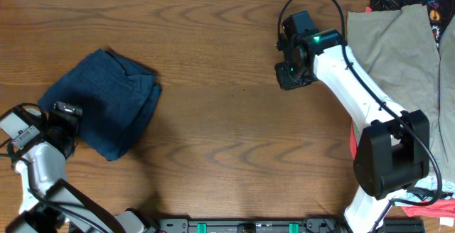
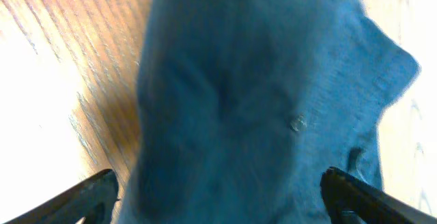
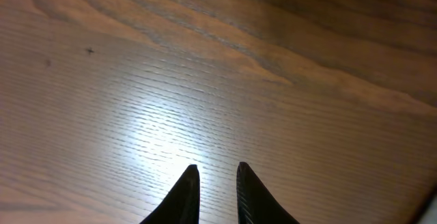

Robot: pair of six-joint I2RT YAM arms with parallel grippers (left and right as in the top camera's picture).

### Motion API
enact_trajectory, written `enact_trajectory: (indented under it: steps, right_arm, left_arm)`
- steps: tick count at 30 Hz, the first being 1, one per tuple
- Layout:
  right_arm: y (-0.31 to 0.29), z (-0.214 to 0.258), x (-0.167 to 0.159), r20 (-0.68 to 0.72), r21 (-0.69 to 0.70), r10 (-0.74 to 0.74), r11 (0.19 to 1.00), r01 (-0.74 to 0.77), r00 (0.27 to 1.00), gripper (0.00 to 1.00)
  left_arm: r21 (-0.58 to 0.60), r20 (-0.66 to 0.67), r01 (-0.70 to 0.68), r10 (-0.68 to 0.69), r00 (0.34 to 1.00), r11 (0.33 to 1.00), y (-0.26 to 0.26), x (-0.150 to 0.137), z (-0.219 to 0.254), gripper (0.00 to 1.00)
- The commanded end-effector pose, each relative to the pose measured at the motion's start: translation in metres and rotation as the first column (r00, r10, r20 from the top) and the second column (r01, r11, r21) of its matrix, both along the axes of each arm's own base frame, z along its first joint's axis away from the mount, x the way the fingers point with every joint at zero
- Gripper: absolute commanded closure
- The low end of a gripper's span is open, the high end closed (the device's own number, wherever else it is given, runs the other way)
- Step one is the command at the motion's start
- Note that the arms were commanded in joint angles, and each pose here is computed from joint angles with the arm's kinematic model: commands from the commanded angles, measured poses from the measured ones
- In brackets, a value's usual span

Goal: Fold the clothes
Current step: 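Drag the folded shorts to the left table edge with the left gripper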

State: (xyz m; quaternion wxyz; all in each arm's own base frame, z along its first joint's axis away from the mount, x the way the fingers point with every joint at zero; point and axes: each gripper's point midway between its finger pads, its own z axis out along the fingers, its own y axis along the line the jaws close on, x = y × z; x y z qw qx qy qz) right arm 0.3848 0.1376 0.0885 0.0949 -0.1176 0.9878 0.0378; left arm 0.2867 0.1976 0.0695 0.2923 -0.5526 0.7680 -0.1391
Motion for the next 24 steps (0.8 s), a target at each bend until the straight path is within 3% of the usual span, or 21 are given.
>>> enact_trajectory:
  steps: [1,3,7,13,18,24]
  right_arm:
    - [-0.003,0.004,0.006,-0.001,0.059,-0.036,0.998,0.036,0.999,0.82]
    - [-0.008,0.005,0.009,-0.003,0.078,-0.052,0.996,0.052,0.999,0.82]
    - [-0.014,0.006,0.013,-0.007,0.110,-0.074,0.991,0.074,0.997,0.82]
    - [-0.013,0.007,0.015,-0.001,0.128,-0.075,0.989,0.075,0.997,0.80]
    - [-0.011,0.007,0.015,-0.005,0.136,-0.073,0.988,0.073,0.997,0.80]
    - [-0.011,0.007,0.014,-0.006,0.135,-0.073,0.988,0.073,0.997,0.80]
  left_arm:
    - [0.102,0.051,0.089,-0.094,0.994,0.991,-0.010,0.007,0.035,0.00]
    - [0.122,0.065,0.122,-0.130,0.989,0.985,-0.022,0.008,0.048,0.02]
    - [0.176,0.054,0.322,-0.336,0.940,0.930,-0.073,0.014,0.063,0.02]
    - [0.110,-0.046,0.605,-0.604,0.796,0.789,-0.163,0.014,0.040,0.03]
    - [0.079,-0.241,0.706,-0.673,0.699,0.704,-0.194,0.007,-0.003,0.02]
    - [-0.034,-0.333,0.769,-0.732,0.594,0.639,-0.219,0.004,-0.054,0.02]
